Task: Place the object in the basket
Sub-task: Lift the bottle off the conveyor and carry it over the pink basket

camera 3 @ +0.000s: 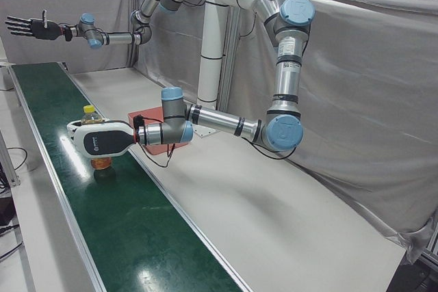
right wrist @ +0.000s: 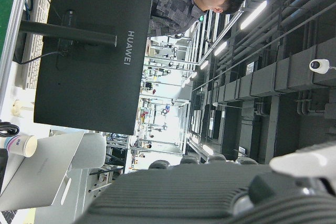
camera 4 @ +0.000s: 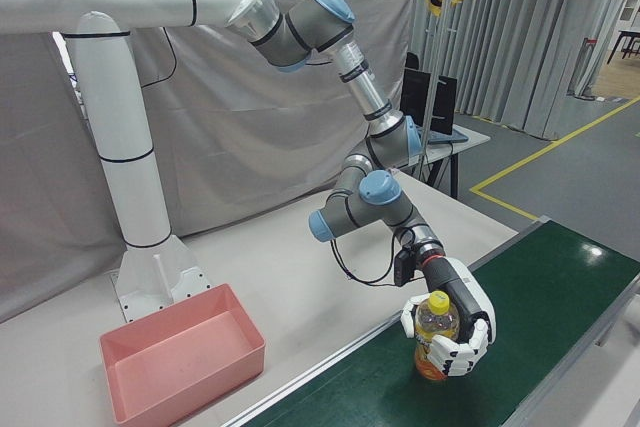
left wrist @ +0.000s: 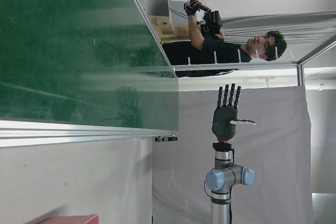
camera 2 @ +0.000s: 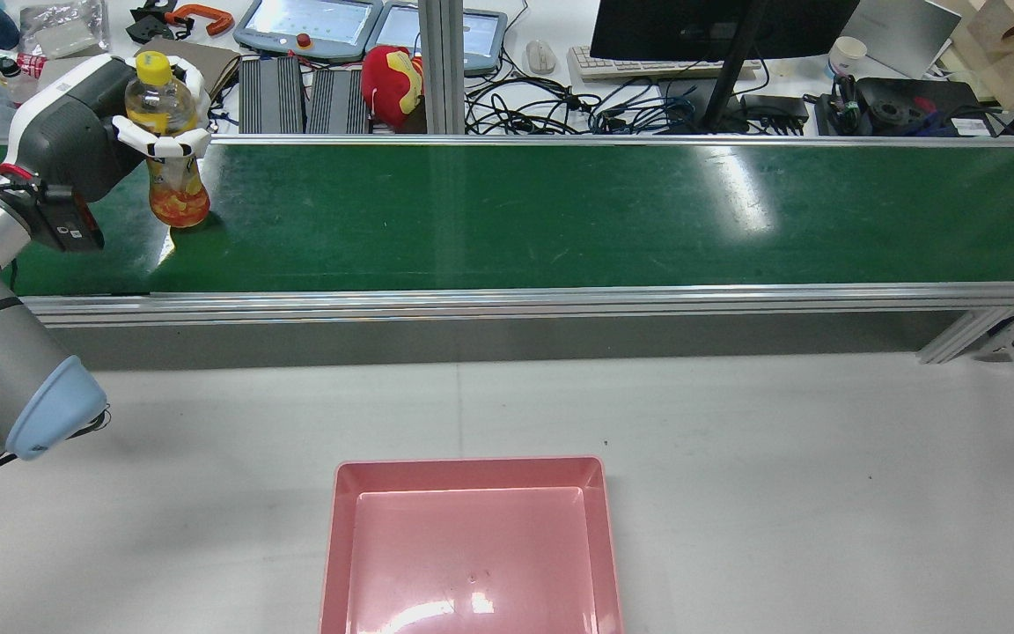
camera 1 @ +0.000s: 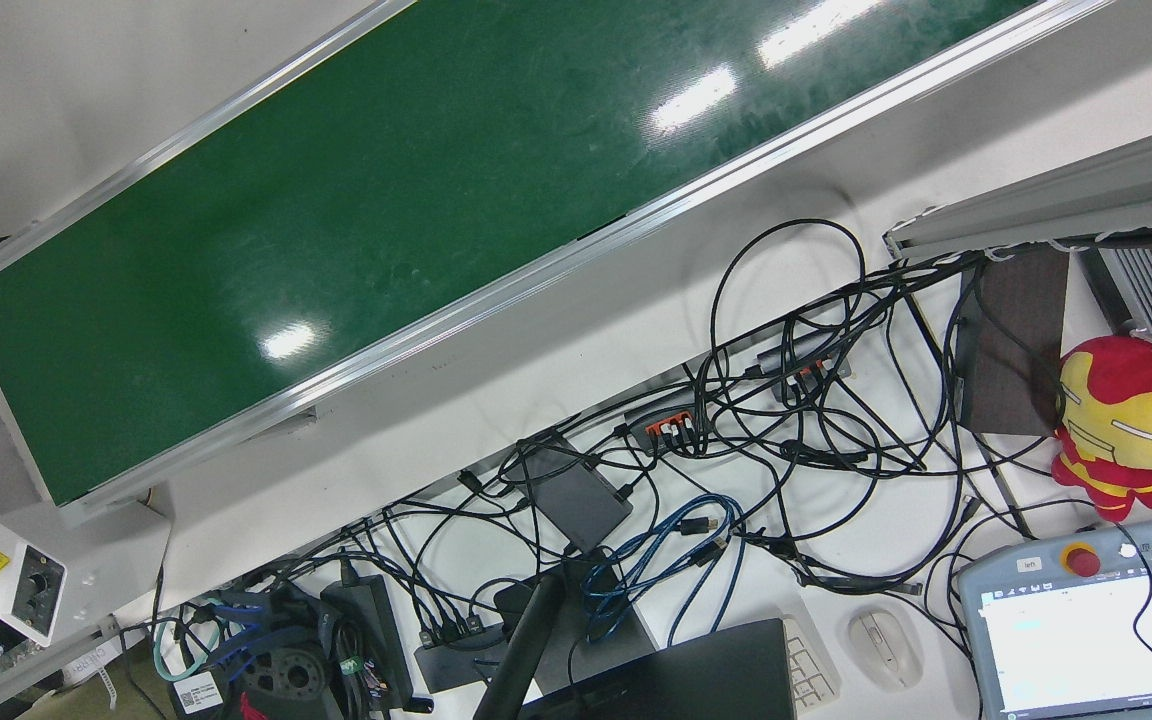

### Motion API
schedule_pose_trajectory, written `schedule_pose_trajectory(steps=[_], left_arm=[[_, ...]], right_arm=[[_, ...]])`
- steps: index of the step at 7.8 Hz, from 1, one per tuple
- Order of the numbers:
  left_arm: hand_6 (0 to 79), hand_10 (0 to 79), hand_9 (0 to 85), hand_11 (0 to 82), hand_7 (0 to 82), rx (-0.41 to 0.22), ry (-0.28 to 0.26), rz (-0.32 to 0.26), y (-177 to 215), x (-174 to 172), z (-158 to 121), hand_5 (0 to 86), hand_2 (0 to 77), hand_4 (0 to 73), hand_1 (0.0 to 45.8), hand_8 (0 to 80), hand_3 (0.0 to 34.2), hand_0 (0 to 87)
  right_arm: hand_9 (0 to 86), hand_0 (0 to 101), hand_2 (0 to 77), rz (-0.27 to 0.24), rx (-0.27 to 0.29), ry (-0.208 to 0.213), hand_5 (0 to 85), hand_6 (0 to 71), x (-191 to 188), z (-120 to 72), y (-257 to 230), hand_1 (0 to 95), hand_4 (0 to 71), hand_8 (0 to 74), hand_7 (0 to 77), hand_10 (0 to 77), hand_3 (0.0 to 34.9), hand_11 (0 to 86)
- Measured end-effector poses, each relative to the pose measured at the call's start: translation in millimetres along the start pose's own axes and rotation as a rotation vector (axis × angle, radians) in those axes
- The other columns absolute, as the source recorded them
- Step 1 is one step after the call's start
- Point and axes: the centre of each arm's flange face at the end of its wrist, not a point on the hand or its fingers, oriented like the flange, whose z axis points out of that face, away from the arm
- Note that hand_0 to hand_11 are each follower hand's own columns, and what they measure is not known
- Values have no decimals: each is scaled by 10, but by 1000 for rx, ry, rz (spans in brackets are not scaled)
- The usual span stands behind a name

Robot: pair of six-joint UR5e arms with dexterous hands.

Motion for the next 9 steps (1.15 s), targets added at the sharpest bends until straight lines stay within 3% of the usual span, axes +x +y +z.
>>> schedule_pose_trajectory(steps=[2,4,6,9], left_arm=[[644,491,611,600,524,-23,-10,-7,180,30,-23,540,480,524,60,589,0,728],[654,496,644,600,524,-94,-85,-14,514,49,-148,540,491,524,60,584,0,696],[654,496,644,600,524,-187,-213,-28,892,-170,-307,545,491,524,60,584,0,690],[654,453,644,622,524,-293,-439,-15,1612,-1187,-860,545,496,524,60,584,0,642]], right_arm=[[0,2,5,0,-1,0,0,0,0,1,3,0,0,0,5,0,2,0],[0,2,0,0,-1,0,0,0,0,1,4,0,0,0,5,0,2,0],[0,3,5,0,-1,0,0,0,0,1,3,0,0,0,5,0,2,0],[0,2,5,0,1,0,0,0,1,-1,-5,0,0,0,5,0,2,0]])
